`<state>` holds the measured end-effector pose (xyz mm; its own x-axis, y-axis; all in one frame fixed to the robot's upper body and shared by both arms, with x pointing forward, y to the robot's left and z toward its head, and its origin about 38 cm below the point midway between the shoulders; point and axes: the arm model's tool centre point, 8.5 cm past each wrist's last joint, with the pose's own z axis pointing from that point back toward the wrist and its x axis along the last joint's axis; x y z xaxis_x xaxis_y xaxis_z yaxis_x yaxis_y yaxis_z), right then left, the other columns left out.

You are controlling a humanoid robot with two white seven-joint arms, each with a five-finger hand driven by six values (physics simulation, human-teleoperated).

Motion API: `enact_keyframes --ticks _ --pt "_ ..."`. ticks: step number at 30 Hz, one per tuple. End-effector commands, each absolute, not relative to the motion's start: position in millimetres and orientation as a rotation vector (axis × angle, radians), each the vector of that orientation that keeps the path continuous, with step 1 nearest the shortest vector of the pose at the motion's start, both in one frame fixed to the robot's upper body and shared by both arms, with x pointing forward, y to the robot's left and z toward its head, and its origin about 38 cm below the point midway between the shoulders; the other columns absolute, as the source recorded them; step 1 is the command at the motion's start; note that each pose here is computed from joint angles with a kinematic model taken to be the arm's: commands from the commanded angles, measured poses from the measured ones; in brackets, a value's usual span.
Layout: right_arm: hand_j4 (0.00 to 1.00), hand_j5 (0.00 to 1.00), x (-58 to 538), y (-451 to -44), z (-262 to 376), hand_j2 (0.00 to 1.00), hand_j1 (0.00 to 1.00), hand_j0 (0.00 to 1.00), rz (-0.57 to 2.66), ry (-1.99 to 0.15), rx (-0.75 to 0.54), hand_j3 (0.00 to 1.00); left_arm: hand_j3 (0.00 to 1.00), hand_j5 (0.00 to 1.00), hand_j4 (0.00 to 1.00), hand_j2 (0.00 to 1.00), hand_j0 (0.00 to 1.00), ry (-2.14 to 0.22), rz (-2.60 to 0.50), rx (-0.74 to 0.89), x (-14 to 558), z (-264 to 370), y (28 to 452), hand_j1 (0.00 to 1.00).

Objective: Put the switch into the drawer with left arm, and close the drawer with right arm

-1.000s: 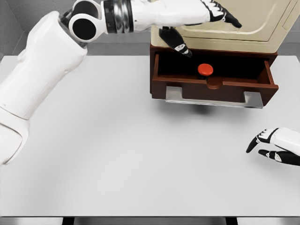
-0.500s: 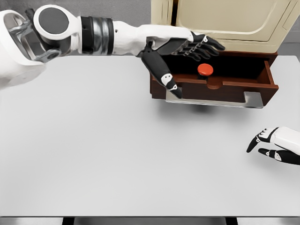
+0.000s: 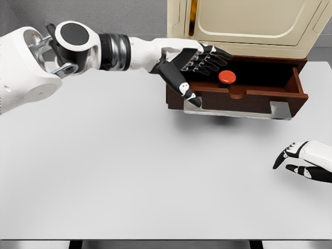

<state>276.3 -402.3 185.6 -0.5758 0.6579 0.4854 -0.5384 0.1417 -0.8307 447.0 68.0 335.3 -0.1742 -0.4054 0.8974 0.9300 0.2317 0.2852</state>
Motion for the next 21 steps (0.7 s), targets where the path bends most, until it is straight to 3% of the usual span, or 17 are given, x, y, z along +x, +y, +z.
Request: enact_keyframes --ticks 1,21 --pt "0.51 0.51 276.6 -402.4 186.4 0.51 0.51 0.51 1.603 -1.484 -0.12 0.51 1.0 1.0 1.0 1.0 1.0 -1.206 -1.327 -0.595 446.0 334.2 60.5 1.0" --pt "0.52 0.52 276.1 -402.2 185.5 0.52 0.52 0.52 1.602 -1.482 -0.117 0.52 1.0 1.0 1.0 1.0 1.0 -1.175 -1.29 -0.578 467.1 301.6 38.8 1.0"
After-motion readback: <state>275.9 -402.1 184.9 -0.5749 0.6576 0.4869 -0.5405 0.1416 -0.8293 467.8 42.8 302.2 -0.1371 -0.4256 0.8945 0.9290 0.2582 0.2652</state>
